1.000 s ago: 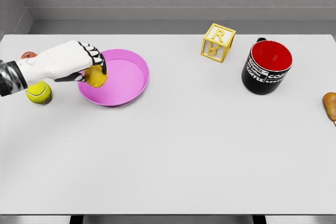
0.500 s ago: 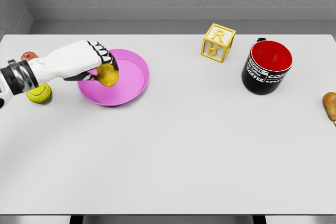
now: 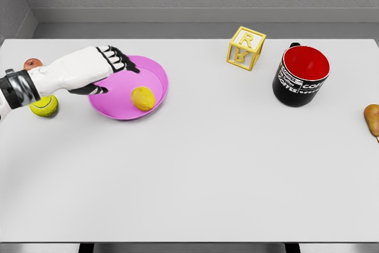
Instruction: Put the lemon on the plate with left arm
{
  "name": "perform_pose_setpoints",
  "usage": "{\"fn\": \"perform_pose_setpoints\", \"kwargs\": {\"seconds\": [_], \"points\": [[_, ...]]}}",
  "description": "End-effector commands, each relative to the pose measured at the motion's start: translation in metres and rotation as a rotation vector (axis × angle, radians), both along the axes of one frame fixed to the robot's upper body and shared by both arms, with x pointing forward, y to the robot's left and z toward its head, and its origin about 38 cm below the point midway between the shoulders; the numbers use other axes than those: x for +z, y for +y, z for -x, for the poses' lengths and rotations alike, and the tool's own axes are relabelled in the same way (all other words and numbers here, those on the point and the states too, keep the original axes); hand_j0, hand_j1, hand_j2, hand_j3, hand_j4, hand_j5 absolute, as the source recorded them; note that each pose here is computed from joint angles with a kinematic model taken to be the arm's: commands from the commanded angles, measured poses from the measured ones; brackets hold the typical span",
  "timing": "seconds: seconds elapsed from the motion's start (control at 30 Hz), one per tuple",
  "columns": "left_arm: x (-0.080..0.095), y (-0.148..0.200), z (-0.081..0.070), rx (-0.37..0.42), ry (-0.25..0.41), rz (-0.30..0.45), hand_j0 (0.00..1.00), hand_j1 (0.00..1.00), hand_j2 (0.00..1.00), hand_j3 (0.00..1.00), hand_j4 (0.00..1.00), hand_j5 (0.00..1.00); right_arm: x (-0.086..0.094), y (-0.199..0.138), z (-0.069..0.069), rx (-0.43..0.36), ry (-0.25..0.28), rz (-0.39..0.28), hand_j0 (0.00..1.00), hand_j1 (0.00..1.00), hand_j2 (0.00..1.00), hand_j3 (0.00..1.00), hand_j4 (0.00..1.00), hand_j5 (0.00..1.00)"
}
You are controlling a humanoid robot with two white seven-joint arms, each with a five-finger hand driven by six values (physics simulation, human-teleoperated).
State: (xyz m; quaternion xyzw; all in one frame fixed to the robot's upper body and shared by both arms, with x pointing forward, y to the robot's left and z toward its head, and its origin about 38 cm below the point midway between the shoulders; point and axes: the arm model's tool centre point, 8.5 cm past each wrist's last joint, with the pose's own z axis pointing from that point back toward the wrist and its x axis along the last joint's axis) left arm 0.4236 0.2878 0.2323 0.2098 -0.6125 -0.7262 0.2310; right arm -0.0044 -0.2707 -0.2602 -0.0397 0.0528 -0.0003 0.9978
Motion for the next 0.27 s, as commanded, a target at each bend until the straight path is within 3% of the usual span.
{"fn": "perform_pose_setpoints", "kwargs": {"seconds": [0.0, 0.1, 0.23], "points": [[0.029, 0.015, 0.017, -0.027, -0.010, 0.020, 1.00, 1.00, 1.00, 1.00, 1.00, 1.00, 0.000, 0.000, 0.000, 0.000, 0.000, 0.000, 1.00, 1.00, 1.00, 1.00, 1.00, 1.00], [0.035, 0.031, 0.045, -0.047, 0.027, -0.046, 1.00, 1.00, 1.00, 1.00, 1.00, 1.00, 0.000, 0.000, 0.000, 0.000, 0.000, 0.000, 1.00, 1.00, 1.00, 1.00, 1.00, 1.00], [0.031, 0.045, 0.052, -0.027, 0.056, -0.081, 1.00, 1.00, 1.00, 1.00, 1.00, 1.00, 0.000, 0.000, 0.000, 0.000, 0.000, 0.000, 1.00, 1.00, 1.00, 1.00, 1.00, 1.00]]}}
